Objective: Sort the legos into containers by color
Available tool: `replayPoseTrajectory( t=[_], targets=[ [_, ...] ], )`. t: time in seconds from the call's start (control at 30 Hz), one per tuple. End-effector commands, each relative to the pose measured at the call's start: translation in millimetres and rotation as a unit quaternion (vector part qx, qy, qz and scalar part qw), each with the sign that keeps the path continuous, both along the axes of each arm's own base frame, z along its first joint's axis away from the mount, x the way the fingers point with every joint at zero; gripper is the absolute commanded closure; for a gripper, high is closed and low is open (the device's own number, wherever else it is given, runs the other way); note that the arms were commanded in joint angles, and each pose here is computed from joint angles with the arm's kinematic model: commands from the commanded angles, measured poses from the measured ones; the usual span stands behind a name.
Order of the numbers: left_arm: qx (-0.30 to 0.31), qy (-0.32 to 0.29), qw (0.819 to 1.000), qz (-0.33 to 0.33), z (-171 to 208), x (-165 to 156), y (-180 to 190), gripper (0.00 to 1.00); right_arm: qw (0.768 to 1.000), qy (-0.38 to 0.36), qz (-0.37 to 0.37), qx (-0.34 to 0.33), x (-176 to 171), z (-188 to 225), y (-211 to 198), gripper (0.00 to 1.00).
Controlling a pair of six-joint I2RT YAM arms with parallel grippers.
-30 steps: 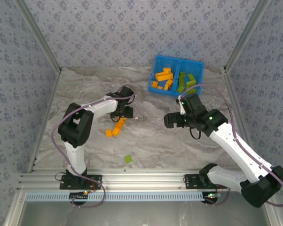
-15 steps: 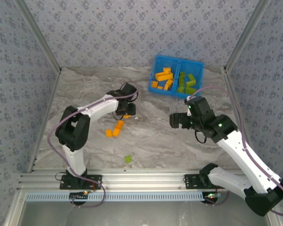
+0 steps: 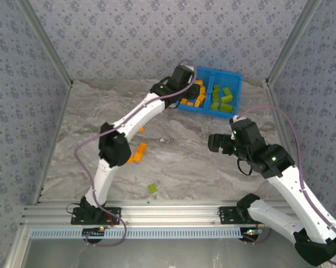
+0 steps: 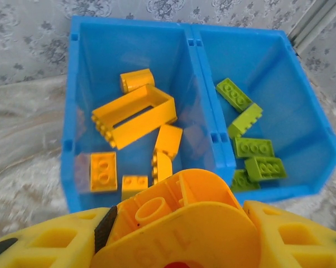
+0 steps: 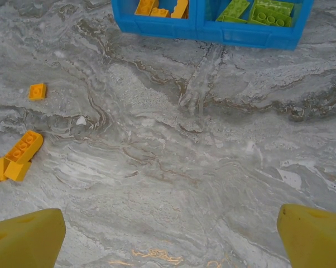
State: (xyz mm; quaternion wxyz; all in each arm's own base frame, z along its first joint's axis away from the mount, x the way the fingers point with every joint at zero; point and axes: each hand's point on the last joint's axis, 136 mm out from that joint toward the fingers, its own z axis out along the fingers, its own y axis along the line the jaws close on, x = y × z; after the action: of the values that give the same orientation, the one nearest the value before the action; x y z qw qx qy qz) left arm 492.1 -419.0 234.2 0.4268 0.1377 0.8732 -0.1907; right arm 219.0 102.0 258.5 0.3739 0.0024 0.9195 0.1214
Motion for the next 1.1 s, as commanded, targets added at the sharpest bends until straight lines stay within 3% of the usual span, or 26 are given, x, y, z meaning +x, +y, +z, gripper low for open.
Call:
replayPoseTrajectory(
  t=[0.0,0.33,0.47,0.6,0.87,1.07],
  targets=[
    [0.018,-0.028,0.999,-0.021,-8.7,15.6,-15.9,0.48,1.0,0.015,-0.018,-0.009,-7.6,-8.8,-9.2,0.0],
    [0.01,-0.088,0.996,0.0,-30.7,53.0,-34.9,0.46,0.999,0.023,-0.022,-0.007,-14.8,-16.4,-13.7,0.0],
    [0.009,-0.081,0.997,0.005,-38.3,54.1,-36.0,0.36,0.999,0.024,-0.025,-0.004,-16.4,-16.5,-14.6,0.0],
    [-0.001,-0.083,0.996,0.022,-21.3,53.5,-30.0,0.28,1.0,0.02,-0.016,0.01,-15.5,-10.6,-9.1,0.0],
    [-0.041,-0.072,0.997,0.001,55.3,20.6,-17.1,0.11,1.0,0.021,-0.014,0.014,-17.0,-8.0,-8.2,0.0],
    [0.008,-0.023,1.0,0.013,74.6,-21.7,29.4,0.06,0.999,0.024,-0.009,0.025,-16.8,-8.7,-3.4,0.0]
  ],
)
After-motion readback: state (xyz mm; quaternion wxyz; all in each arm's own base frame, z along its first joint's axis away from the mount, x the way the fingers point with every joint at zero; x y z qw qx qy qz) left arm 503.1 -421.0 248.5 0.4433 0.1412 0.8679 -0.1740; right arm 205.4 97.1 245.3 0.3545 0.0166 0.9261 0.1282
